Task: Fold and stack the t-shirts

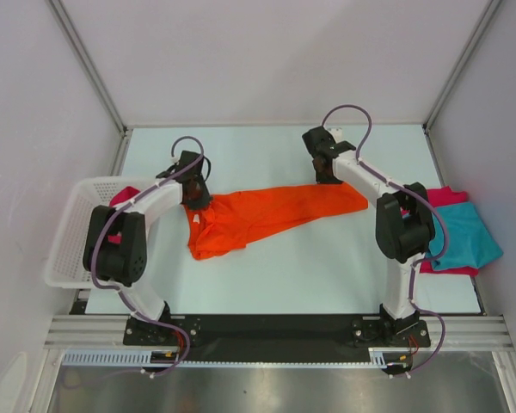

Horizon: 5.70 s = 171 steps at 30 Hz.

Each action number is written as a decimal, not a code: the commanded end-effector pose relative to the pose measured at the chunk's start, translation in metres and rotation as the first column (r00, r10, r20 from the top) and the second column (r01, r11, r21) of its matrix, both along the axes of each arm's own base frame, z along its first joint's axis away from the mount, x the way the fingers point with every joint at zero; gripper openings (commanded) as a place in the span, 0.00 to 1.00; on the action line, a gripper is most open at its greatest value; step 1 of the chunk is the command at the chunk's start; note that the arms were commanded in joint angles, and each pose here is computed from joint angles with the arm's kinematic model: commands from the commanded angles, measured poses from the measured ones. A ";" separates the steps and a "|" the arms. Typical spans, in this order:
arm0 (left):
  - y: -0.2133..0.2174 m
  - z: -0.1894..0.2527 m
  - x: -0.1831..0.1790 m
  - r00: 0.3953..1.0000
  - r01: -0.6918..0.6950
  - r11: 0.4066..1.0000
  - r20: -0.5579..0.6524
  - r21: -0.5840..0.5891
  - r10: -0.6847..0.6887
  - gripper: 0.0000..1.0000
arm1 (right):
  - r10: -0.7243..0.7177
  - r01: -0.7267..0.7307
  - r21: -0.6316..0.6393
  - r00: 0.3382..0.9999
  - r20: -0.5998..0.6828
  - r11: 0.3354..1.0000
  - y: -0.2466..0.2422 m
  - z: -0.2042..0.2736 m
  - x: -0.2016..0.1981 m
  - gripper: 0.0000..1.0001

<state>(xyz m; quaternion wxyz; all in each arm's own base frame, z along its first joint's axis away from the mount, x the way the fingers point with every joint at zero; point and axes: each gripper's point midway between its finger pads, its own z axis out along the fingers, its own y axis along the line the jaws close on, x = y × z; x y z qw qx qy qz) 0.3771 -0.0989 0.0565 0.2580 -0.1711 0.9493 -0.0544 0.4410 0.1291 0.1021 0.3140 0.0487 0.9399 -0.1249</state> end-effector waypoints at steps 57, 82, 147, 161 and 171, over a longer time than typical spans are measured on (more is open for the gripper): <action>-0.067 -0.044 -0.117 0.985 0.105 0.984 -0.120 -0.144 -0.123 1.00 | 0.005 -0.010 0.083 0.998 0.062 0.997 0.006 0.031 0.011 0.33; 0.032 -0.028 -0.013 0.966 -0.258 0.916 -0.114 -0.306 0.234 1.00 | -0.006 -0.004 0.093 0.994 0.111 0.996 0.003 0.074 0.009 0.33; 0.007 0.186 0.129 0.910 0.062 0.953 0.409 -0.295 0.068 0.99 | -0.053 0.064 0.081 0.991 -0.123 0.995 -0.013 -0.030 -0.032 0.32; -0.035 0.175 -0.004 0.929 0.183 0.914 0.367 -0.361 -0.041 0.99 | -0.078 0.123 0.148 0.958 -0.275 0.981 0.006 -0.103 -0.046 0.30; -0.024 0.163 -0.042 0.940 0.182 0.929 0.334 -0.322 -0.068 1.00 | 0.044 0.039 0.193 0.912 -0.409 0.980 0.054 -0.121 -0.127 0.29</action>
